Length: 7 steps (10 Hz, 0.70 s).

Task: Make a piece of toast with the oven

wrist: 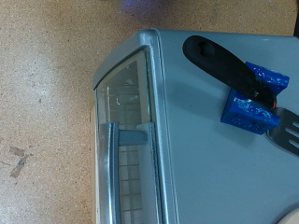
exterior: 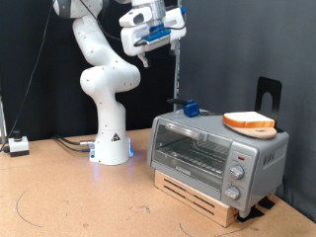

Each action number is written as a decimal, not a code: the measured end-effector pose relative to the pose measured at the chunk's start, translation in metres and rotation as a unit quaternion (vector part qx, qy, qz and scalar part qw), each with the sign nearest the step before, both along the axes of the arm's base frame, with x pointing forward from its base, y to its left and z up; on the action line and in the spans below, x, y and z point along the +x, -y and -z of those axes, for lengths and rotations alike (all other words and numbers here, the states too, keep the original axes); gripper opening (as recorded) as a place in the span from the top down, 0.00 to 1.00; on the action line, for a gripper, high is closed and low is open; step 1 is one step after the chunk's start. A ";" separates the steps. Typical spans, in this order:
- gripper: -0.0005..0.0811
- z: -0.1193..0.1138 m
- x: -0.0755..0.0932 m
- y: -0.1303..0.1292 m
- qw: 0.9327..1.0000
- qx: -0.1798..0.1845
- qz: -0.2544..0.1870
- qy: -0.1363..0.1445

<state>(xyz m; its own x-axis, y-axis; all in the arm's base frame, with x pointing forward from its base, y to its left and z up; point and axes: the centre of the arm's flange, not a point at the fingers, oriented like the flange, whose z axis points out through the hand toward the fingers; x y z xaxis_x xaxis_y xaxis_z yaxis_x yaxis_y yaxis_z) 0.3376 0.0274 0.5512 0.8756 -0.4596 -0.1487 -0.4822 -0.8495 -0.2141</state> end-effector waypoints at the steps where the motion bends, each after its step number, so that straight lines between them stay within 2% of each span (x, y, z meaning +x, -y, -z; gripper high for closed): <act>1: 0.00 -0.001 -0.001 0.000 1.000 0.008 0.017 -0.002; 3: 0.00 -0.003 -0.001 0.001 0.998 0.060 0.015 0.021; 4: 0.00 0.003 0.002 0.004 0.996 0.071 0.022 0.041; 5: 0.00 0.014 0.005 0.005 0.996 0.070 0.031 0.048; 7: 0.00 0.043 0.012 0.010 0.997 0.058 0.046 0.036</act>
